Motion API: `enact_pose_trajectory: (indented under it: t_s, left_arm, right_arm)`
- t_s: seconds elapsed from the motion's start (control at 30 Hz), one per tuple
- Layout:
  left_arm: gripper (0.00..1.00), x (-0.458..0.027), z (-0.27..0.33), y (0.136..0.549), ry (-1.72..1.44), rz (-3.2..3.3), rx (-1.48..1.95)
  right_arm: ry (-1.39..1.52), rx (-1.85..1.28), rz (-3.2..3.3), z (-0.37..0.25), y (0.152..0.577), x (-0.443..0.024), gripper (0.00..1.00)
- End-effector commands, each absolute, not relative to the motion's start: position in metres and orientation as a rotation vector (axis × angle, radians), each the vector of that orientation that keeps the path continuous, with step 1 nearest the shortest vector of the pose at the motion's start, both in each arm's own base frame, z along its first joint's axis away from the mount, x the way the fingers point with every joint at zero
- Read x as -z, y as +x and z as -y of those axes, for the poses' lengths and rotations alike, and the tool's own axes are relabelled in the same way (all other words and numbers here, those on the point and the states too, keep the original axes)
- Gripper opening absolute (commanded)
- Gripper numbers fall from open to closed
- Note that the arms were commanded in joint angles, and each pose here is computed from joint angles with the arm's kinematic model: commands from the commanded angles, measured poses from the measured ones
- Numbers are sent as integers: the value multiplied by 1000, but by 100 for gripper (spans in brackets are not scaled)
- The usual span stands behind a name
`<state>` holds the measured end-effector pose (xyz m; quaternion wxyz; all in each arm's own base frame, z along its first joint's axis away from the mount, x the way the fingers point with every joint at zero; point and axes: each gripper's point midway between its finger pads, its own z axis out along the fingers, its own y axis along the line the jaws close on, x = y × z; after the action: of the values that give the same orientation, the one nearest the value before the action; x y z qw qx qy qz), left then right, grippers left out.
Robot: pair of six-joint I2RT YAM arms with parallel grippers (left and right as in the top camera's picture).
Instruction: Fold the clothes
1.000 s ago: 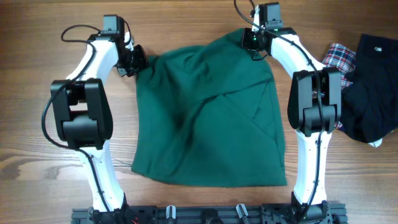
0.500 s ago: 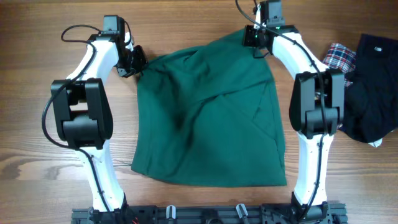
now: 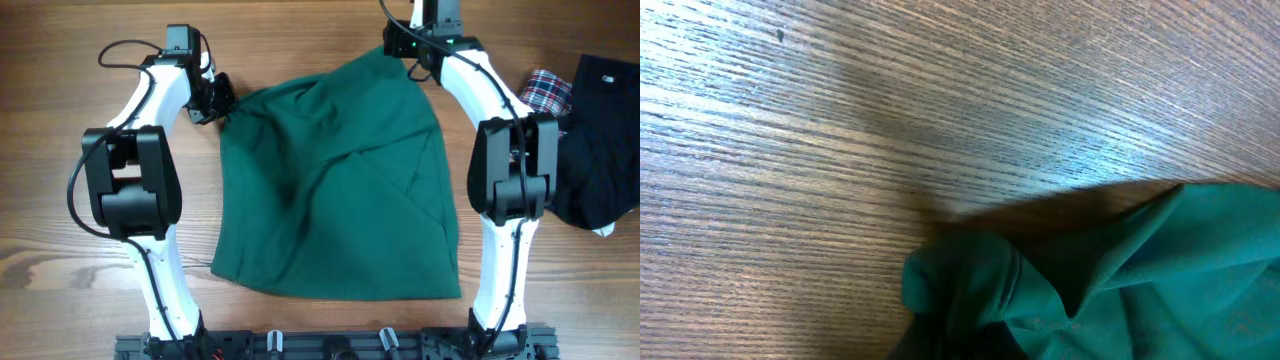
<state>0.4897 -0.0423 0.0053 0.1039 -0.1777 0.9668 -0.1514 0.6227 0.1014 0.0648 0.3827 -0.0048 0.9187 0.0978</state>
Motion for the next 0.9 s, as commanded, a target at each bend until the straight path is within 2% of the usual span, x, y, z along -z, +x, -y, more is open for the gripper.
enact_pose_trajectory:
  t_s: [0.0, 0.43, 0.6, 0.63, 0.7, 0.73, 0.87]
  left_arm:
    - [6, -11, 44, 492, -507, -2839, 457]
    - [5, -12, 45, 493, -505, -2836, 462]
    - [5, -12, 45, 493, -505, -2835, 463]
    - [4, -12, 45, 493, -505, -2835, 463]
    - [4, -12, 45, 493, -505, -2835, 463]
    - [4, -12, 45, 493, -505, -2835, 462]
    - [4, -12, 45, 493, -505, -2836, 462]
  right_arm:
    - [-40, -249, -2375, -108, 624, -32, 78]
    - [-56, -263, -2389, -123, 624, -3, 81]
    - [-54, -259, -2427, -123, 619, 15, 76]
    - [-51, -260, -2428, -123, 619, 16, 73]
    - [-49, -260, -2431, -122, 618, 16, 59]
    - [-48, -258, -2437, -122, 617, 17, 42]
    - [3, -201, -2483, -112, 610, 25, 17]
